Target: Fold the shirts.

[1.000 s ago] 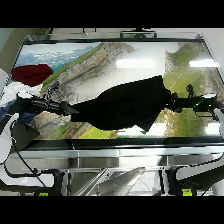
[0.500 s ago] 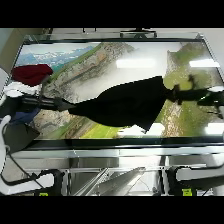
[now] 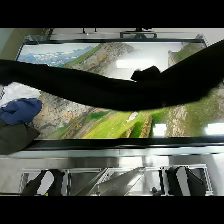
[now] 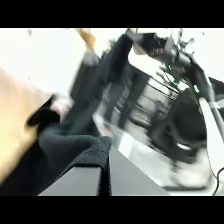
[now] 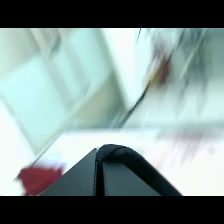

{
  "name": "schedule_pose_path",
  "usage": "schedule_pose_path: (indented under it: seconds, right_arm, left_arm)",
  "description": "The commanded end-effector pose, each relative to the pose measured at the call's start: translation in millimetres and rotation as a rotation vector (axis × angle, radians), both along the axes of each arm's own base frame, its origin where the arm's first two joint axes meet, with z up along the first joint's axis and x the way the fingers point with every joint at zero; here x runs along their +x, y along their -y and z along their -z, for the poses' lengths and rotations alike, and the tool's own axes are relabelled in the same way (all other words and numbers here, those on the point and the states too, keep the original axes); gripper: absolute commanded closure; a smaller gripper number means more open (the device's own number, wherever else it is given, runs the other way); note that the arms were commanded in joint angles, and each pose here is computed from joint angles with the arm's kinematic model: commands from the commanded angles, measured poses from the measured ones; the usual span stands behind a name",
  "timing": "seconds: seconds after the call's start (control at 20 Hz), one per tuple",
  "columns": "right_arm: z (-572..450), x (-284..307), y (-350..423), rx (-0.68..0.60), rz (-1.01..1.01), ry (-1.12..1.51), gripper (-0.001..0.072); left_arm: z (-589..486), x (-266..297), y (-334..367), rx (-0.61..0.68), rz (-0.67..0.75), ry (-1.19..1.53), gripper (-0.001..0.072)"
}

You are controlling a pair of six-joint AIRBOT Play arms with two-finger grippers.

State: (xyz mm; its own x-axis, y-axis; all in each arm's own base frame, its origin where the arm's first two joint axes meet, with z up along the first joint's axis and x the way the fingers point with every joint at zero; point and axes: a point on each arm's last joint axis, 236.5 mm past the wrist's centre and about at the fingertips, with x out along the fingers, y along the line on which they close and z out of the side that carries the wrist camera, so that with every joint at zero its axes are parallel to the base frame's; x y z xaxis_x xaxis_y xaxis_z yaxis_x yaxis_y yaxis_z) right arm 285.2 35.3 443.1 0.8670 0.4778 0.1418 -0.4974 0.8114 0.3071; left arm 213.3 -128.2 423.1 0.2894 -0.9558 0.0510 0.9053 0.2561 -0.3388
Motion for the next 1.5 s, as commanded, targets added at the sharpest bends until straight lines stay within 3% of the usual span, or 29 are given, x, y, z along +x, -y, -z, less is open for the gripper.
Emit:
schedule_pose_path:
  seconds: [0.0, 0.15, 0.3, 0.5, 0.8, 1.05, 1.45]
  right_arm:
    - [-65, -56, -20, -0.065, 0.172, 0.270, 0.0684]
    - [-57, -45, -6, -0.068, 0.212, 0.231, 0.0685]
    - [-5, -10, 34, -0.044, 0.292, 0.000, 0.0686]
    - [143, 67, 42, 0.057, 0.159, -0.384, 0.0687]
    - [379, 159, 63, 0.087, 0.192, -0.842, 0.0687]
    - [468, 227, 80, 0.198, 0.185, -0.885, 0.0687]
    - [450, 310, 93, 0.221, 0.084, -0.783, 0.0687]
  left_arm:
    - [-35, -34, 1, 0.046, -0.144, 0.167, 0.0682]
    - [-23, -11, -25, -0.062, -0.201, 0.076, 0.0682]
    - [17, 28, -48, -0.148, -0.174, -0.103, 0.0683]
    - [145, 125, -53, -0.068, -0.260, -0.447, 0.0682]
    - [362, 218, -52, 0.107, -0.353, -0.901, 0.0686]
    - [436, 280, -37, 0.125, -0.280, -0.992, 0.0687]
    - [439, 353, -43, 0.124, -0.309, -0.909, 0.0695]
